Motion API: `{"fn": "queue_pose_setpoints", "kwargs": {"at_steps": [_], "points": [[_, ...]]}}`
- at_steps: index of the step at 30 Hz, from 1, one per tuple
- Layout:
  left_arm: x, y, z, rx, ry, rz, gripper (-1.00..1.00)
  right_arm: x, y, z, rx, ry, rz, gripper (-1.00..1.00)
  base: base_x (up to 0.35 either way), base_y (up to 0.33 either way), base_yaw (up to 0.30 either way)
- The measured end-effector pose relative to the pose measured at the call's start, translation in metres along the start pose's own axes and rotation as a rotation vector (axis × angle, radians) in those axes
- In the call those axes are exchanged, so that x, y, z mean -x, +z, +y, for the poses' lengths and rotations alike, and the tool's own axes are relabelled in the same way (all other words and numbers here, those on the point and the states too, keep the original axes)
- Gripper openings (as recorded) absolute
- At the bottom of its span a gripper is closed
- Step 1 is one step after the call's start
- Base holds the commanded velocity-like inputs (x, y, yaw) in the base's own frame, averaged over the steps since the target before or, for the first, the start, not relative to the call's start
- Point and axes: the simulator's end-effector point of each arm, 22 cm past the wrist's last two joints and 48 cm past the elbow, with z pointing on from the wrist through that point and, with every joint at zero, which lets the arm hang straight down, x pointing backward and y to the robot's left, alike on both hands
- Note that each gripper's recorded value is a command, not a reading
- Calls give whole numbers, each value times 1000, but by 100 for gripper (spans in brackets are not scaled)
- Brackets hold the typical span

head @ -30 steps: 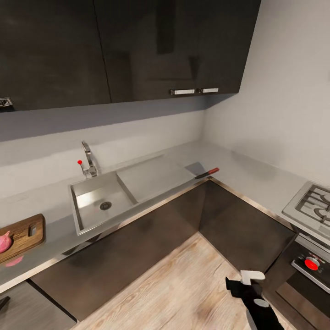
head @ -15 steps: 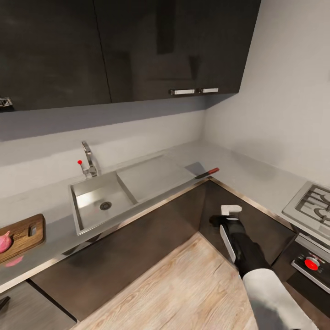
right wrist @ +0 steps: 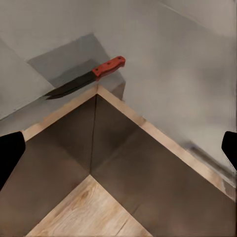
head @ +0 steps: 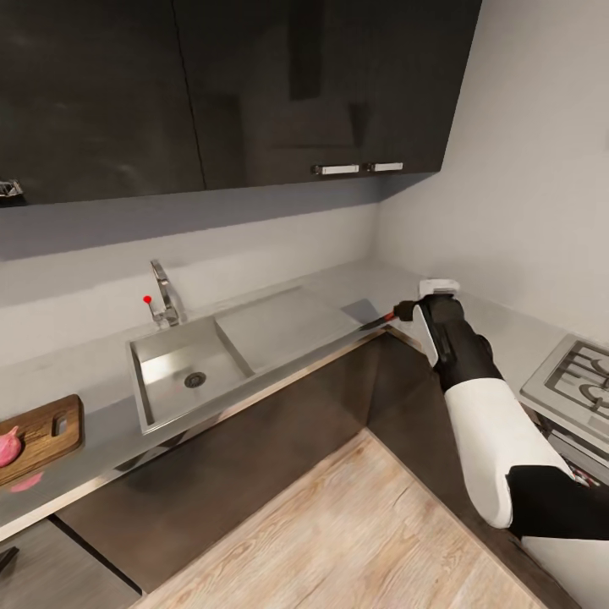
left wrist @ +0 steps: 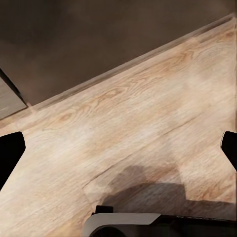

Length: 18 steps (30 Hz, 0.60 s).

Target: In the kitchen, take the Vidalia onion out of the sink, dice it on the chopping board with the paring knife, put the diced onion into the bowl on the countertop, then place both the paring knife and the chopping board into the sink.

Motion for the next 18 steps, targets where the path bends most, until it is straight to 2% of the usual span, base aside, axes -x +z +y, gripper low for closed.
{"fn": "queue_pose_setpoints", "kwargs": {"at_steps": [5,9,13,18], "points": [[-1,-1,-4,-13,5,2,100,-12,9,5,27,-10,43,100,129,-130,0],[-1,-1,-7,-15,3,3,100,-31,17,13,108,-17,87,100,202,-202,0],[-3,-1,-14,-19,-7,5,100,-49,25,8,222,-16,128,100,216,-216,0],[-5,-2,-15,-18,-9,9,100,-53,22,13,355,-8,141,100,221,-220,0]]}}
